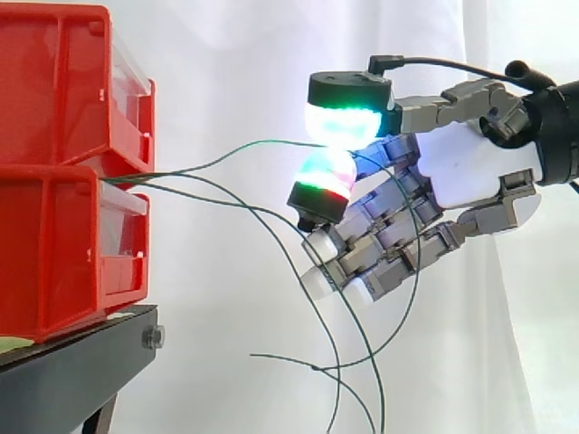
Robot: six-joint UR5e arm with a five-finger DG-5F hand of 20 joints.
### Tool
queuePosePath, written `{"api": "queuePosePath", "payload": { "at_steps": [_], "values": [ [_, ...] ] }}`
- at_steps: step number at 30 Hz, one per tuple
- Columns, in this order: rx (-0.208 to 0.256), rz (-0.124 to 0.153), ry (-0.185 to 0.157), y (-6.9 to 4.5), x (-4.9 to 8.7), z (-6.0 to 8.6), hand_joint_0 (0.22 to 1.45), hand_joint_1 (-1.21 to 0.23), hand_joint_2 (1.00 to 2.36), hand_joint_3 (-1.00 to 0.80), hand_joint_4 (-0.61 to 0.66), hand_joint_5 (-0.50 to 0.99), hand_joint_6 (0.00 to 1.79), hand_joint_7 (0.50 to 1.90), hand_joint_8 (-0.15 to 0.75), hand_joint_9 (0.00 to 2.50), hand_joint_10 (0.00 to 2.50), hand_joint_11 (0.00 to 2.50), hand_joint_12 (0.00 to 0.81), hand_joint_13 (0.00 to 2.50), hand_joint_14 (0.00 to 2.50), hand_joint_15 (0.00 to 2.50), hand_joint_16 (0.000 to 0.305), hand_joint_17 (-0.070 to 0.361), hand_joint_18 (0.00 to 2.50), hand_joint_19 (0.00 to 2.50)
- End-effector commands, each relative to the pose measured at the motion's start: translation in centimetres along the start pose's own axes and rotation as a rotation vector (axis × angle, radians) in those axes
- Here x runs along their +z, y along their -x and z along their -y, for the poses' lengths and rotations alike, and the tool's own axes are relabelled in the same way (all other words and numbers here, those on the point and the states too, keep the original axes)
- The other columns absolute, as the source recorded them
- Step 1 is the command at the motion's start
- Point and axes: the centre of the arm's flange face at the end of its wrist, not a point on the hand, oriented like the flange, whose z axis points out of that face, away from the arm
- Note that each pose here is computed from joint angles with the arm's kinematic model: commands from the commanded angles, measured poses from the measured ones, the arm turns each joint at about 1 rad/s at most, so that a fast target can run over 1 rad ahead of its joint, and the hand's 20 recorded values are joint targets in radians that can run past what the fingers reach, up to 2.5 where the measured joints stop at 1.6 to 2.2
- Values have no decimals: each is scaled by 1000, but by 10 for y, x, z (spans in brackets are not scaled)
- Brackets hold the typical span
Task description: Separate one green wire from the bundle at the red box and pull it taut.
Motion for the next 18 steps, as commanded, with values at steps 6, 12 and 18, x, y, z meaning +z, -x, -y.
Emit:
{"api": "queuePosePath", "payload": {
  "at_steps": [6, 12, 18],
  "values": [
    [-1, -1, -1, -2, 0, 0, 571, -705, 1023, -126, -16, -187, 912, 1103, 283, 772, 18, 680, 320, 541, 9, 248, 49, 111, 474, 317],
    [15, 1, 2, -4, 0, 0, 582, -718, 1024, -97, -71, -190, 920, 1125, 274, 775, 18, 687, 315, 540, 10, 248, 49, 110, 475, 314],
    [67, -4, -3, -8, 1, 10, 586, -718, 1025, -94, -67, -190, 922, 1123, 275, 778, 18, 688, 314, 541, 9, 245, 48, 109, 478, 312]
  ]
}}
